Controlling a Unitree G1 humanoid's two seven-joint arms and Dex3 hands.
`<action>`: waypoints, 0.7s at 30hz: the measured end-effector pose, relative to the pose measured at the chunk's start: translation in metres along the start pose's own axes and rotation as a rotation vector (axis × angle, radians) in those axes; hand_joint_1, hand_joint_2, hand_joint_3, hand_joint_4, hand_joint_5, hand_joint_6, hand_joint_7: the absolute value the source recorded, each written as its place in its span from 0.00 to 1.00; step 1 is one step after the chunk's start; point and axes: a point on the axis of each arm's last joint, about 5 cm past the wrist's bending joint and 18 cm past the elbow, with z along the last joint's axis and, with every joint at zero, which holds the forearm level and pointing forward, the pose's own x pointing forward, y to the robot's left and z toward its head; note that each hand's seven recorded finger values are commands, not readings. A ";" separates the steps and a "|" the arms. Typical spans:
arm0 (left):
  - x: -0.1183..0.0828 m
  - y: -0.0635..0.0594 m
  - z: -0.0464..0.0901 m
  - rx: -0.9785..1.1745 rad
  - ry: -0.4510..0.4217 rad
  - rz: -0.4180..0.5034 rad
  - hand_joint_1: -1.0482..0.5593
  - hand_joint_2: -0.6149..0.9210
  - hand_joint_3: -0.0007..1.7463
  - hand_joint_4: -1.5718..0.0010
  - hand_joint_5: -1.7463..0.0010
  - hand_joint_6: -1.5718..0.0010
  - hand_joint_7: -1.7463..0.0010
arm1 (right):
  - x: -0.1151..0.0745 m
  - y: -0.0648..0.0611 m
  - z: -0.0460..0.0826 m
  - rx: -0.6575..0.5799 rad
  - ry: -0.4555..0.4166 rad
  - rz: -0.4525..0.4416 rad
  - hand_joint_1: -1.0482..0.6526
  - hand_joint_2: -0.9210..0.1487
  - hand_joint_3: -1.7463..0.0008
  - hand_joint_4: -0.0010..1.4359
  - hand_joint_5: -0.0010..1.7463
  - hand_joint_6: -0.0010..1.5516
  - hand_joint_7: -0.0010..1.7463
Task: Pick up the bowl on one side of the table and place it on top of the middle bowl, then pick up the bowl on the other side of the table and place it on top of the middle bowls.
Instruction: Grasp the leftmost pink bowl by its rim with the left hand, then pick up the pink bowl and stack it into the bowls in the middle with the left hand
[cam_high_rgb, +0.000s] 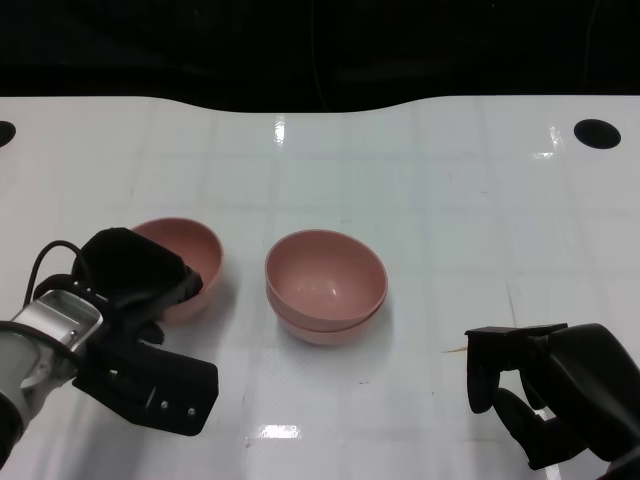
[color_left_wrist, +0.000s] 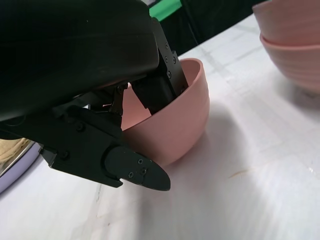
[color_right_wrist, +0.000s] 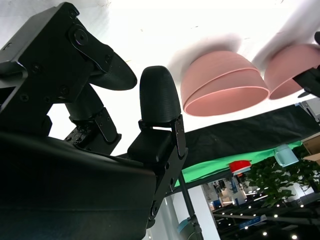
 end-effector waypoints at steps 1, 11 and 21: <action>0.000 0.000 0.000 -0.001 0.000 0.009 0.50 1.00 0.08 0.45 0.00 0.46 0.38 | 0.000 0.000 0.000 0.000 0.000 0.000 0.56 0.69 0.15 0.68 1.00 0.53 0.89; -0.005 0.011 -0.009 -0.053 0.011 0.127 0.50 1.00 0.14 0.48 0.00 0.60 0.03 | 0.000 -0.001 0.001 0.004 -0.004 -0.004 0.56 0.69 0.14 0.67 1.00 0.53 0.88; -0.014 0.024 -0.015 -0.055 -0.016 0.176 0.50 0.96 0.17 0.51 0.01 0.44 0.41 | 0.000 -0.001 0.001 0.004 -0.004 -0.003 0.56 0.69 0.14 0.67 1.00 0.54 0.87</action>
